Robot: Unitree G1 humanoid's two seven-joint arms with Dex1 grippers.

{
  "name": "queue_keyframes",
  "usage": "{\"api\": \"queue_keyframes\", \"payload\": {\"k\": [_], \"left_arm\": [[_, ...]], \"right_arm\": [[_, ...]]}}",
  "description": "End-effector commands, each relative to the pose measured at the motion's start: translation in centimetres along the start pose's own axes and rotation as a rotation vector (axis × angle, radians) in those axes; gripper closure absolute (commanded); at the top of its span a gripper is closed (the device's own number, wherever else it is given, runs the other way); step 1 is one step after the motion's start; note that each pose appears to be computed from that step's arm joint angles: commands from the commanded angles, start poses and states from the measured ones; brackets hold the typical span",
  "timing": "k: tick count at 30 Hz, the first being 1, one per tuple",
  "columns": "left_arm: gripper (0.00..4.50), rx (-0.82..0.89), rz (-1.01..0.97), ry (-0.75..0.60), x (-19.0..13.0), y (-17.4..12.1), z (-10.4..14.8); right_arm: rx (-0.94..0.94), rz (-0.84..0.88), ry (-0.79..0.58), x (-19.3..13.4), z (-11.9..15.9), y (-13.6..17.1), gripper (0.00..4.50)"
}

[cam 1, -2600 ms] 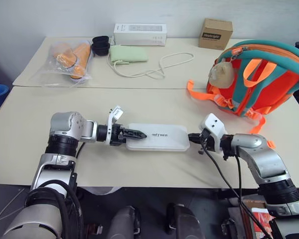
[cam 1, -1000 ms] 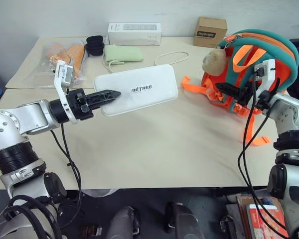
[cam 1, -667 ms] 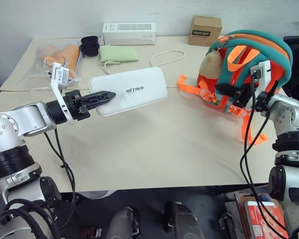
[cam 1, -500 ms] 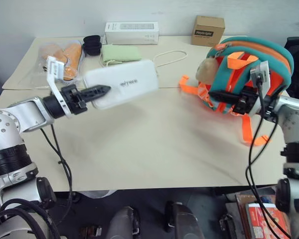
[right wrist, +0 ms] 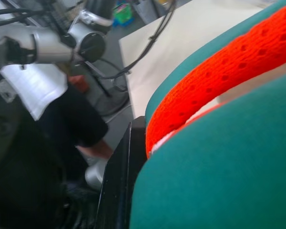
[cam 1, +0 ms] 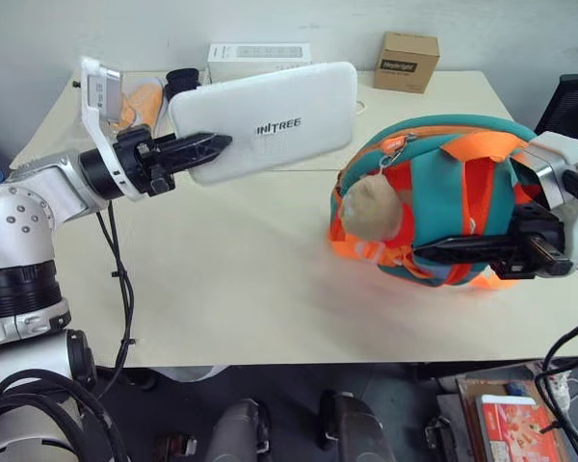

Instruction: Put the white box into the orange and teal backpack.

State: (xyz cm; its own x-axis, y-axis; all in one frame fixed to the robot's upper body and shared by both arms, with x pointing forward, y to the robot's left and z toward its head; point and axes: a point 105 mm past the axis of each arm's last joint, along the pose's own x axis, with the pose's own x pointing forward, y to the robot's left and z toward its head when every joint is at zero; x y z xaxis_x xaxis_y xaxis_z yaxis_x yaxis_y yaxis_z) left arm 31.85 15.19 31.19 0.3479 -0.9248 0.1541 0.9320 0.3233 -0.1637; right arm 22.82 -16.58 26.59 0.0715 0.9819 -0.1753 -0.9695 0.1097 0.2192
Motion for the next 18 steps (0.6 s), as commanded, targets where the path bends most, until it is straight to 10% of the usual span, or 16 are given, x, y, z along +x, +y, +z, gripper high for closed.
{"api": "queue_keyframes", "payload": {"k": [1, 18], "left_arm": [[3.21, 0.089, -0.082, -0.009, 0.6, -1.4, 1.4], [3.21, 0.386, -0.294, 0.382, 4.1, -0.6, -4.3]], "right_arm": [[-0.052, 0.038, -0.001, -0.5, 1.1, 1.8, 4.48], [-0.031, 0.066, -0.011, -0.9, 0.6, 2.0, 4.48]]}}
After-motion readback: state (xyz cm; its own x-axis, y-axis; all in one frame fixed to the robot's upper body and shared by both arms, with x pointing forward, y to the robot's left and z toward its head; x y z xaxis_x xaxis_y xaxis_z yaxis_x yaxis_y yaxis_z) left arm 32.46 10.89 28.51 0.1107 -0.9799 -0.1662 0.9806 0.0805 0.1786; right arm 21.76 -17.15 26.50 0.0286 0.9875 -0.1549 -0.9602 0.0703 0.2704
